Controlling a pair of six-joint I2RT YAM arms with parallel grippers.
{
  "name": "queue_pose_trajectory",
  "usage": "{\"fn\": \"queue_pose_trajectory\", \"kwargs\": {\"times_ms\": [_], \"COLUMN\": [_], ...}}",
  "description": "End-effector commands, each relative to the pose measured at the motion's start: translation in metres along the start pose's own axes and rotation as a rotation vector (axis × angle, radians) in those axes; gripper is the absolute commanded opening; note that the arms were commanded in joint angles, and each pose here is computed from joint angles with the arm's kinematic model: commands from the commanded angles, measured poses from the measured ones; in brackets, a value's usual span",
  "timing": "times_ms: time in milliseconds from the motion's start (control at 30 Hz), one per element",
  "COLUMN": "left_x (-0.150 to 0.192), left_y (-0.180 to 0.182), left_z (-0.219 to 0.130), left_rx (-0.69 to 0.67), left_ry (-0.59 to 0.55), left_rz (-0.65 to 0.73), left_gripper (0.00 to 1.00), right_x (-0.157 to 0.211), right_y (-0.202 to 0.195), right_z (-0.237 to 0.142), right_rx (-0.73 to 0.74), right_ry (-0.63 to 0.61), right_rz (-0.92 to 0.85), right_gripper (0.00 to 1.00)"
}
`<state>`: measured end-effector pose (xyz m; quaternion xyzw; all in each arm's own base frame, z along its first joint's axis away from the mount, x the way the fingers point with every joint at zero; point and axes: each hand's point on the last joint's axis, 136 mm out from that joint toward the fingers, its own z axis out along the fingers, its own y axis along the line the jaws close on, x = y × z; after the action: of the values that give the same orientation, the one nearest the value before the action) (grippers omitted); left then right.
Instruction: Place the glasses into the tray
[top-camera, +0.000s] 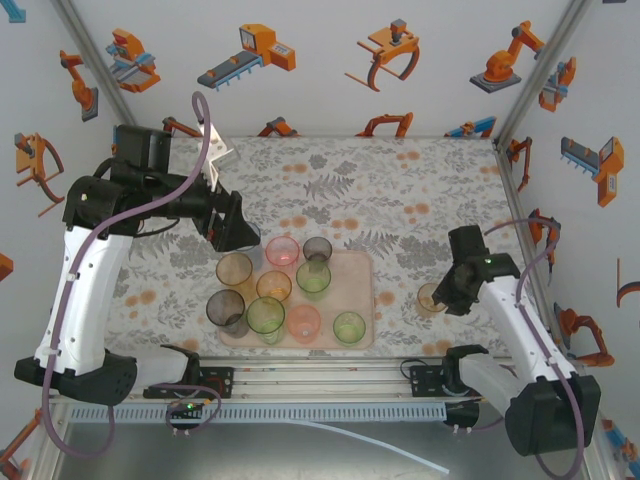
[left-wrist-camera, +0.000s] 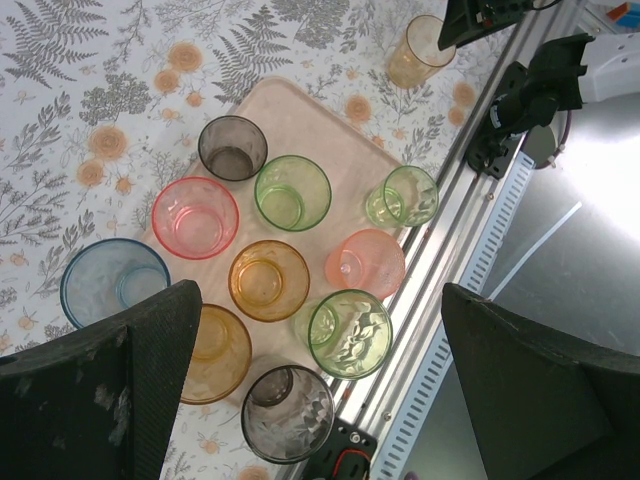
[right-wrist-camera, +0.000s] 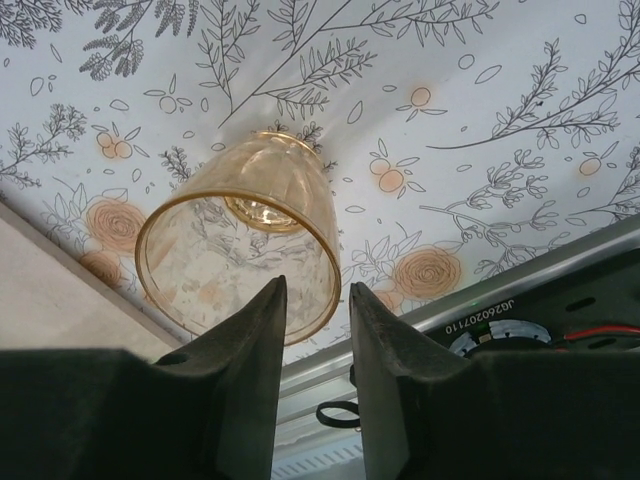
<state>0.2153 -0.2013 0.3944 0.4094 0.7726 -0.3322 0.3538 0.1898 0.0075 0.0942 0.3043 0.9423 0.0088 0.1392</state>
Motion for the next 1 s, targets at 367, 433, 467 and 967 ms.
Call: {"fn": "queue_pose_trajectory", "kwargs": {"times_ms": [367, 433, 467, 967], "left_x": [0.004, 0.004, 0.005, 0.005], "left_y": [-0.008, -0.008, -0.008, -0.009], "left_z": [-0.007, -0.007, -0.007, -0.009], "left_rx": [-0.005, -0.009, -0.010, -0.012], "left_ry": [-0.009, -0.009, -0.008, -0.015], "left_rz": [0.031, 0.035, 0.036, 0.044], "left_gripper": [0.97, 0.97, 0.97, 0.97], "right_x": [-0.002, -0.002, -0.002, -0.001], "right_y": [-0.005, -0.005, -0.005, -0.005], "right_z": [0.010, 0.011, 0.011, 0.015], "right_rx": [0.034, 0.035, 0.037, 0.050], "right_ry": [-0.006, -0.003, -0.004, 0.005], "right_rz": [0.013, 0.012, 0.013, 0.009], "right_gripper": [0.27, 0.27, 0.26, 0.19]}}
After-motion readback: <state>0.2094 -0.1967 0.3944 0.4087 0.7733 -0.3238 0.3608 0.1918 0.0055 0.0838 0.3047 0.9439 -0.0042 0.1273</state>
